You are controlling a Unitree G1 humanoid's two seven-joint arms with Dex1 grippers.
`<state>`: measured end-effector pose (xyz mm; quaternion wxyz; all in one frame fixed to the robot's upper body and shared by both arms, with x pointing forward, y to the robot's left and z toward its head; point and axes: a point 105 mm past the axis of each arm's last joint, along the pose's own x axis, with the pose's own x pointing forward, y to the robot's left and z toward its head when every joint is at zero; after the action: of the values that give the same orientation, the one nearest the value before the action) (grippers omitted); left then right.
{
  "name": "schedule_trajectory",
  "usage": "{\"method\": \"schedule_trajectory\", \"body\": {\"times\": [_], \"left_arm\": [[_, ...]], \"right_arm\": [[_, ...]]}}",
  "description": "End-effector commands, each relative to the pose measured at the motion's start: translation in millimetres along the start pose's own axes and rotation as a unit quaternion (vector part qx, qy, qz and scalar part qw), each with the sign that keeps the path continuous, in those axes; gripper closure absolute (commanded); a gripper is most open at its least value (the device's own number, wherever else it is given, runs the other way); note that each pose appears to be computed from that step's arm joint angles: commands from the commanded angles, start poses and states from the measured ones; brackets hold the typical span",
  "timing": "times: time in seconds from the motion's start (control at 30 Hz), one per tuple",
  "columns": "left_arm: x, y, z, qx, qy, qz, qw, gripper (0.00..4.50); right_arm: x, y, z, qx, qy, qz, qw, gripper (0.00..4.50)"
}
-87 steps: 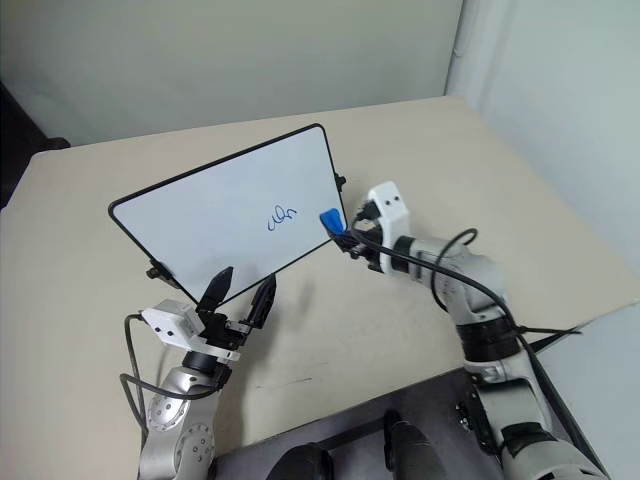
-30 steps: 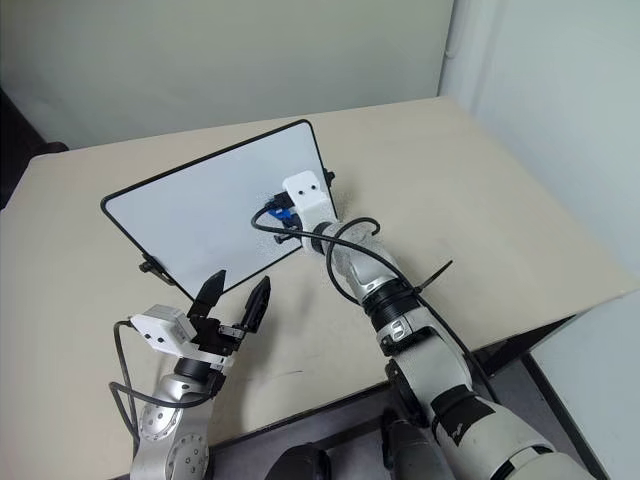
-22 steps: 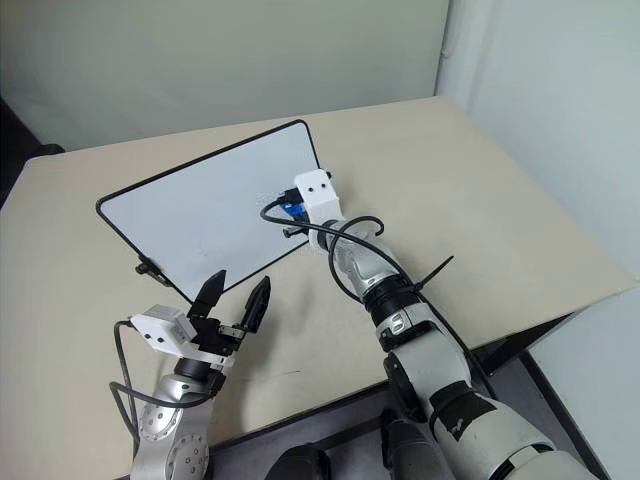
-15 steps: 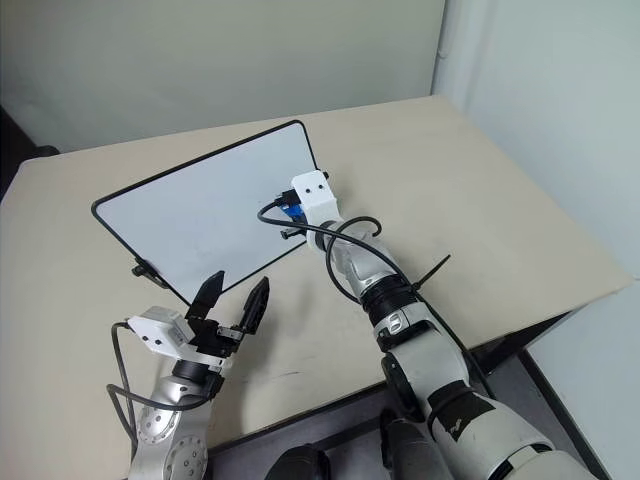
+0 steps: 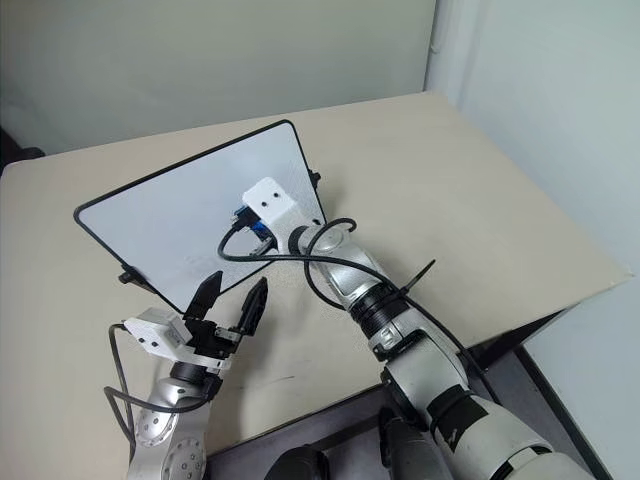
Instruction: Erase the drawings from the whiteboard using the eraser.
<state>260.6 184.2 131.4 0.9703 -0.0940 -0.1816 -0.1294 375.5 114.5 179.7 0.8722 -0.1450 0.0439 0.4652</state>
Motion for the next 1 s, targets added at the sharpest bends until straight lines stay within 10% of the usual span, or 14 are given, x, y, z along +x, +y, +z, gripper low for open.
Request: {"method": "schedule_trajectory", "body": {"times": [0.03, 0.7, 1.0], "left_arm": [[2, -5, 13, 0.006, -0.024, -0.011, 1.0, 0.0], [11, -7, 9, 0.005, -0.025, -0.023, 0.999, 0.0], [12, -7, 9, 0.005, -0.025, -0.023, 0.999, 0.0]], "right_arm": [[7, 45, 22, 0.012, -0.045, 0.06, 0.997, 4.26], [-1, -47, -21, 0.145, 0.043, -0.128, 0.98, 4.26], [0, -35, 12, 0.134, -0.013, -0.084, 0.987, 4.26]]}}
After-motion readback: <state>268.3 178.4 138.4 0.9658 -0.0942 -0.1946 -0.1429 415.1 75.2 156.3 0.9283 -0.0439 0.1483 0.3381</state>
